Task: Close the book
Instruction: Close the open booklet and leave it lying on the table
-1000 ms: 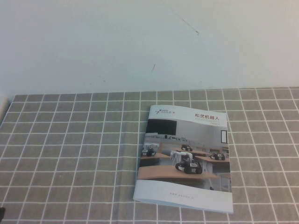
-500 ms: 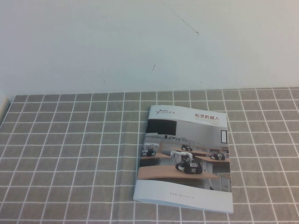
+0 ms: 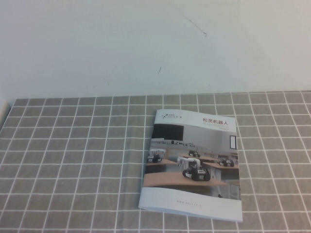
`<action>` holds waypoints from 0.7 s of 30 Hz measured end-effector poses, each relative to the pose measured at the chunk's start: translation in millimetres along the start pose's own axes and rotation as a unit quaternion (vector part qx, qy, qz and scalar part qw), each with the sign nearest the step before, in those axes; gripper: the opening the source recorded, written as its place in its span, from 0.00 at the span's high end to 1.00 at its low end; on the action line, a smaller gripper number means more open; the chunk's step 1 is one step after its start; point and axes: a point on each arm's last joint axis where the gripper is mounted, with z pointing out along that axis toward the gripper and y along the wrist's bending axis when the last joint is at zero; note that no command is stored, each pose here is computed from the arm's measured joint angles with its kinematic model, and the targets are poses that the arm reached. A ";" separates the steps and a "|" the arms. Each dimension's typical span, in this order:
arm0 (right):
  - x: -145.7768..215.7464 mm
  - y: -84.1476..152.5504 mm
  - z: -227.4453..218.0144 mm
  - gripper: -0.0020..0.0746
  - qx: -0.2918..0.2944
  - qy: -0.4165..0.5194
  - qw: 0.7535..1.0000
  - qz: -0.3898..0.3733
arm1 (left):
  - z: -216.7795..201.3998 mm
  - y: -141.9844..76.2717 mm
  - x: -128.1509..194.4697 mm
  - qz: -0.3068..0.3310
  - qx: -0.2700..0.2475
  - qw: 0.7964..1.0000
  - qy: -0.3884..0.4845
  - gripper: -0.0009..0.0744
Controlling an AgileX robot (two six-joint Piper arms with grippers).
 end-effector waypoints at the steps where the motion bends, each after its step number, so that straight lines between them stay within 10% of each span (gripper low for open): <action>1: 0.0 0.0 0.0 0.98 0.000 0.000 1.000 0.000 | 0.0 0.0 0.0 -0.006 0.000 1.000 0.000 0.99; 21: 0.0 0.0 0.0 0.98 0.000 0.000 1.000 0.000 | 0.0 -0.1 0.0 -0.037 0.000 0.999 0.000 0.99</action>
